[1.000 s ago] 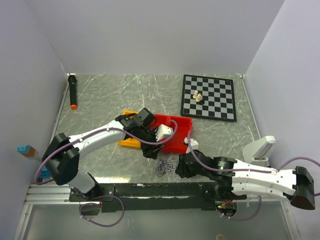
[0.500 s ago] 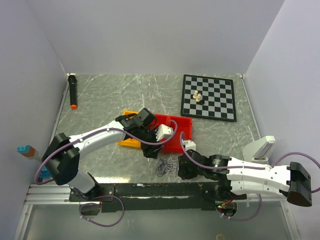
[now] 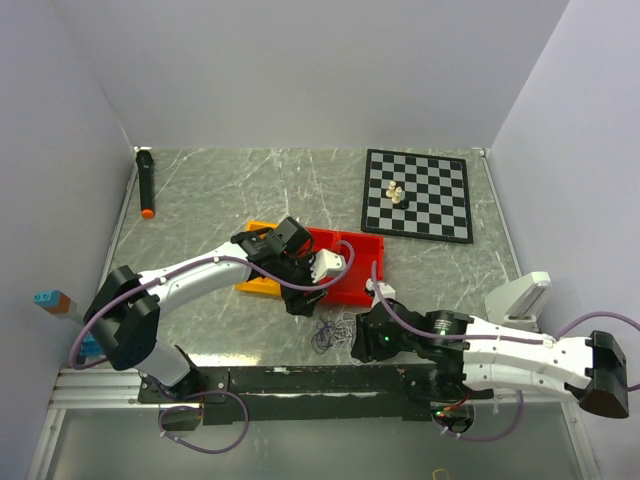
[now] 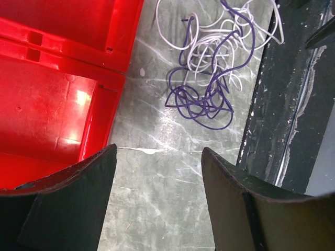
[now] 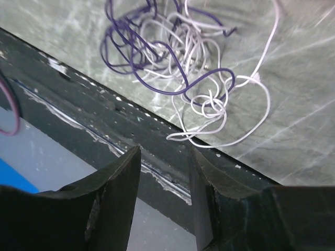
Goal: Untangle the cables
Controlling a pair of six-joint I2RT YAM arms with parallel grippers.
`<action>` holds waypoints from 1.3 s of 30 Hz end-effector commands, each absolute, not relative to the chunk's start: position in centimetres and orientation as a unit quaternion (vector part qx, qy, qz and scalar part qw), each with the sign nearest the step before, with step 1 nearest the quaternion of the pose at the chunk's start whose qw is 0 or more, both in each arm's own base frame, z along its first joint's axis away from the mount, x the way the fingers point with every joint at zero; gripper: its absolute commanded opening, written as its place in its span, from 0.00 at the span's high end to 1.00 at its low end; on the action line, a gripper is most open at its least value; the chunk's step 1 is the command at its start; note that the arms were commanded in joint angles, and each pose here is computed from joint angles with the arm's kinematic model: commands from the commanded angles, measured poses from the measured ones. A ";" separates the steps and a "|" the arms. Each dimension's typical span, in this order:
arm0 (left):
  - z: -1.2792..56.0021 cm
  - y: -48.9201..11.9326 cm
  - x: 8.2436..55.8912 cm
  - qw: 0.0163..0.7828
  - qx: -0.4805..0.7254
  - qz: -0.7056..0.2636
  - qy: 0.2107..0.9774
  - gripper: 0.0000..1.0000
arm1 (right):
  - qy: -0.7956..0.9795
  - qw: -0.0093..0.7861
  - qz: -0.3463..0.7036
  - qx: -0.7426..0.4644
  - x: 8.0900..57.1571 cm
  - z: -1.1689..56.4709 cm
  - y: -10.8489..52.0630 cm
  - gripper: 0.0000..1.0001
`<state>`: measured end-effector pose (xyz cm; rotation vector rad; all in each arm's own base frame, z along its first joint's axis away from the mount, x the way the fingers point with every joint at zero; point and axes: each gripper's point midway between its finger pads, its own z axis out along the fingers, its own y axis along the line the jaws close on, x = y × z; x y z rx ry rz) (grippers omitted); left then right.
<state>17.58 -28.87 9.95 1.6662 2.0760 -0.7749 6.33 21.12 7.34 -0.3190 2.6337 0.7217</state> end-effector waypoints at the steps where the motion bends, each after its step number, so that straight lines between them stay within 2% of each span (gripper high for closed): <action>1: 11.3 -29.3 18.3 0.210 0.597 -0.272 0.725 0.29 | 0.938 0.179 0.275 -0.112 6.1 7.0 22.7 0.52; 13: 11.8 -29.8 18.1 0.213 0.593 -0.284 0.722 0.27 | 0.949 0.193 0.227 -0.106 8.1 5.0 22.9 0.67; 15: 11.9 -30.1 17.9 0.212 0.594 -0.297 0.717 0.26 | 0.949 0.198 0.222 -0.105 8.3 5.0 22.8 0.74; 17: 11.8 -30.5 17.5 0.212 0.597 -0.310 0.708 0.26 | 0.950 0.202 0.216 -0.102 8.5 4.9 22.5 0.86; 20: 11.2 -30.8 17.1 0.217 0.611 -0.322 0.689 0.25 | 0.952 0.209 0.207 -0.077 8.5 4.8 21.4 0.99; 26: 9.3 -30.9 17.8 0.231 0.655 -0.307 0.650 0.27 | 0.954 0.209 0.214 -0.029 7.8 4.3 19.1 1.00; 30: 9.1 -31.7 18.0 0.231 0.675 -0.314 0.627 0.31 | 0.953 0.202 0.224 -0.006 7.2 3.8 18.4 1.00; 39: 8.4 -32.8 17.6 0.232 0.725 -0.314 0.567 0.34 | 0.955 0.198 0.222 0.012 7.0 3.5 17.6 1.00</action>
